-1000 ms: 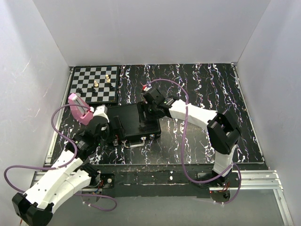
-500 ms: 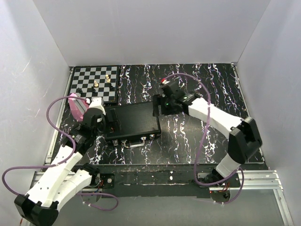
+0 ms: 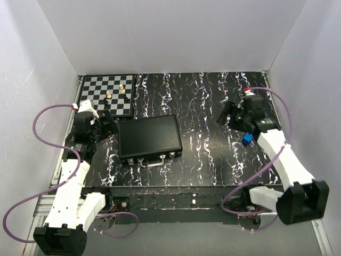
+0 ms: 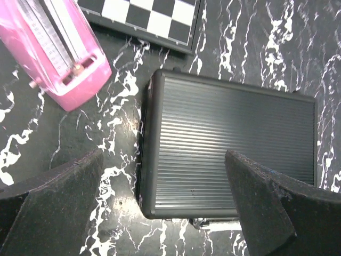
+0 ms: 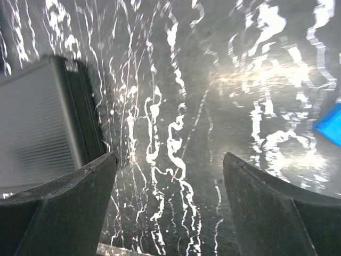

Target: Pack up texas hold em set

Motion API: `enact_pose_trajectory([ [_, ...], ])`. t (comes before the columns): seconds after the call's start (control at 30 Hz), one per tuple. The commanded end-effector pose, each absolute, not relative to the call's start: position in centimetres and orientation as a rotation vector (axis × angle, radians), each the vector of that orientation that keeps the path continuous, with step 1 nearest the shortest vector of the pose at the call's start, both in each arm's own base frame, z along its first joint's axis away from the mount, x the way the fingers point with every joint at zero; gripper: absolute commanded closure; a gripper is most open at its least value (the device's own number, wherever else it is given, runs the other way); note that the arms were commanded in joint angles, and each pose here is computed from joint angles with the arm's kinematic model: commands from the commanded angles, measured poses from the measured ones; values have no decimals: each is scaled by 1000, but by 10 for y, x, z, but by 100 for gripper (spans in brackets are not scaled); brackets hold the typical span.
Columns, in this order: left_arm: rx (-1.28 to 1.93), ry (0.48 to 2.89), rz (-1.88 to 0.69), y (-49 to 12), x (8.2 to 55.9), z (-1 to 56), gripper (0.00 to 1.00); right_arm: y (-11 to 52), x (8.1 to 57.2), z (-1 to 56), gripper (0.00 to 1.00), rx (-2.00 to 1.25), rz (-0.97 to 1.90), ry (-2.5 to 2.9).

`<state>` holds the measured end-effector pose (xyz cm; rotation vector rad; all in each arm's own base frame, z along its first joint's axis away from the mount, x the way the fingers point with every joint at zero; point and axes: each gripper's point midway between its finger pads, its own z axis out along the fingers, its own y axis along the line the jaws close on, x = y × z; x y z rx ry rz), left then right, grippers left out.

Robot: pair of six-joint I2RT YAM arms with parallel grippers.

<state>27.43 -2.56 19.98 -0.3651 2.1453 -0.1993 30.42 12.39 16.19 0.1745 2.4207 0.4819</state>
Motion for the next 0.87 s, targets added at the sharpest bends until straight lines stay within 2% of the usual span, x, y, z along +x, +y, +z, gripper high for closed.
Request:
enact_pose_trajectory([
  [0.0, -343, 1966, -136, -8, 273, 250, 2, 87, 297, 206, 11, 214, 429, 2230],
  [0.27, -281, 1741, -106, 0, 252, 286, 2, 54, 289, 248, 11, 202, 284, 1948],
  [0.83, -289, 1672, -122, 1, 242, 294, 2, 47, 283, 254, 10, 202, 257, 1872],
])
